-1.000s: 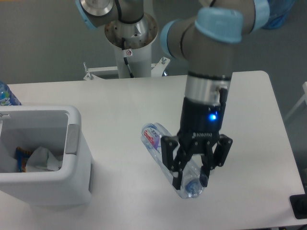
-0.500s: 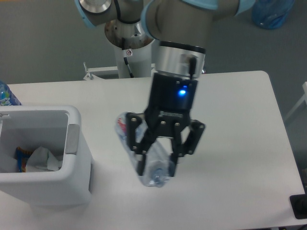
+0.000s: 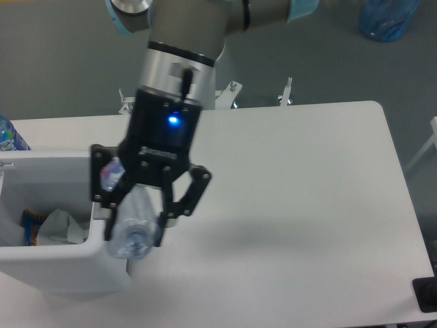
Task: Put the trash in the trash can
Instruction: 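Lift the bottle and carry it over the trash bin, then release the bottle into the bin and raise the gripper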
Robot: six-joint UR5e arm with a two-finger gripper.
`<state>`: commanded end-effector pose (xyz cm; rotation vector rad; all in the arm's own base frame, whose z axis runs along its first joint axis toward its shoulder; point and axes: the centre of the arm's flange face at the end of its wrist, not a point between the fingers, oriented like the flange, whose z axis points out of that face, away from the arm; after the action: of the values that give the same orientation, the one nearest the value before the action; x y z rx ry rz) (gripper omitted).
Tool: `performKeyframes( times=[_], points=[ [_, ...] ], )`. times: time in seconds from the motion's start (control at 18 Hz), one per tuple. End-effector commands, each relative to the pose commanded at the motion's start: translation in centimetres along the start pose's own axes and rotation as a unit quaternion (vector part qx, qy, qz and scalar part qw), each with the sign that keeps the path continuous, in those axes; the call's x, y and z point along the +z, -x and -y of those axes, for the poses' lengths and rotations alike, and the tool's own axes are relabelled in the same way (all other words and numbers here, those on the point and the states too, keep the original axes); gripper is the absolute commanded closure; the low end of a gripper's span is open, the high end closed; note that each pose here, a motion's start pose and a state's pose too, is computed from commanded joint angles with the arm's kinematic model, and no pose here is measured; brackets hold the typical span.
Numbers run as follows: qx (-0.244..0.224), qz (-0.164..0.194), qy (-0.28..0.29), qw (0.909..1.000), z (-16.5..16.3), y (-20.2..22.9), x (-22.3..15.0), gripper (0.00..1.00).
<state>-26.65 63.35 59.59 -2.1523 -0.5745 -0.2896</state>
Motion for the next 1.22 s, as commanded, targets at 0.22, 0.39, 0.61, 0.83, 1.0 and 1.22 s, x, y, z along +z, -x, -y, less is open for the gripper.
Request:
performKeyframes(
  times=[0.22, 0.39, 0.61, 0.83, 1.0, 1.22],
  points=[
    [0.013, -0.015, 0.009, 0.9998, -1.0, -1.7, 2.7, 0.45],
    [0.026, -0.025, 0.022, 0.9991, -2.1, -2.7, 5.1, 0.45],
    [0.044, -0.032, 0.039, 0.9977, -3.7, -3.4, 6.7, 0.44],
    [0.049, -0.039, 0.047, 0.9969, -4.4, -4.6, 7.6, 0.33],
    [0.05, -0.039, 0.046, 0.9969, -4.3, -4.7, 7.4, 0.11],
    [0.051, -0.037, 0.044, 0.9971, -4.2, -4.7, 7.1, 0.0]
  ],
)
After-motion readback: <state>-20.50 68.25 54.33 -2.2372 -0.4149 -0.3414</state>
